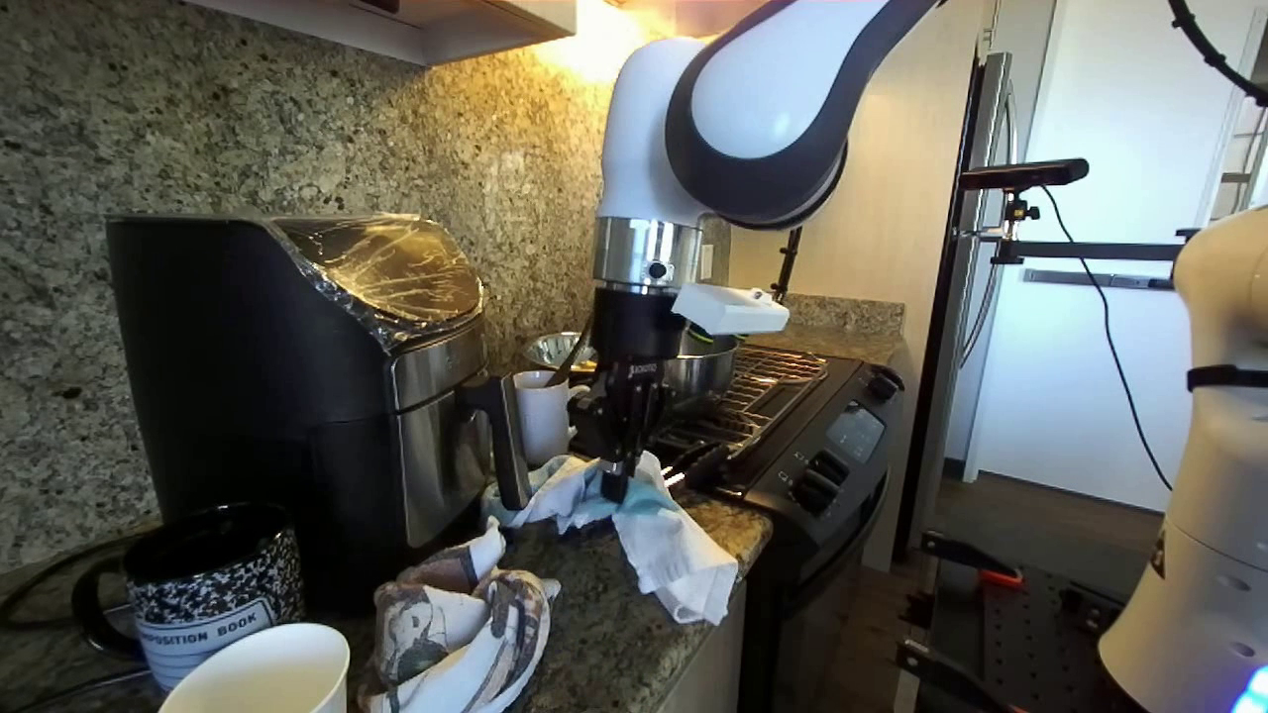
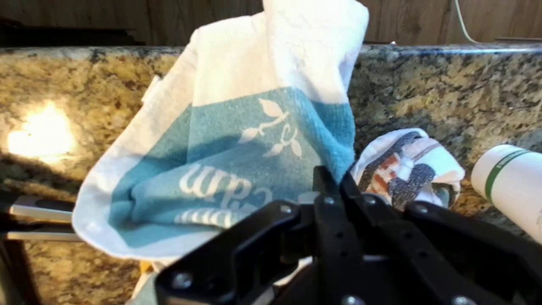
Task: Pick up the towel and wipe the countertop with it.
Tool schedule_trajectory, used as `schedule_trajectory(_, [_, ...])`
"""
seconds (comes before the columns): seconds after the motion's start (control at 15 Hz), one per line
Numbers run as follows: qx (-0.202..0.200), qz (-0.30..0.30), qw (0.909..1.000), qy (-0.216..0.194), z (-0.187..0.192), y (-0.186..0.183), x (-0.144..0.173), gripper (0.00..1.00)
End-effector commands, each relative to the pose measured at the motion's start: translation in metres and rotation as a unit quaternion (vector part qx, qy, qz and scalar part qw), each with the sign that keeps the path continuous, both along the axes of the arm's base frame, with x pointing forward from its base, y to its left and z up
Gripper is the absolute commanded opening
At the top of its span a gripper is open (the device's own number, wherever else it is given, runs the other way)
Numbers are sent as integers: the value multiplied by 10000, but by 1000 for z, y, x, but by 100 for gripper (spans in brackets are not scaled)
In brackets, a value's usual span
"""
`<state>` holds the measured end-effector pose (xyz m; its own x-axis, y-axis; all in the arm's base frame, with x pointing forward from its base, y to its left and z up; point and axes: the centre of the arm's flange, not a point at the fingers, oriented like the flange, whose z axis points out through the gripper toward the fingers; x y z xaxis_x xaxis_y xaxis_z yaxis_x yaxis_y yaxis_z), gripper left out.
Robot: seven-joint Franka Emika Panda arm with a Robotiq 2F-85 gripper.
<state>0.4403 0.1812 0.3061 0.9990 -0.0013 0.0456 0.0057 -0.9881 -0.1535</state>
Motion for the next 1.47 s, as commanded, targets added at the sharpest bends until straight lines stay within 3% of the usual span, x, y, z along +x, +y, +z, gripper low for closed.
schedule_trajectory(0.0, [203,501,9985,95,13,17,-18,3])
schedule_trajectory(0.4, [121,939,9954,156,-8,46,-23,3])
schedule_trajectory(0.93, [-90,837,9960,285,-94,44,-17,3])
schedule_trajectory(1.4, [-908,-147,9958,32,-103,-22,9,3])
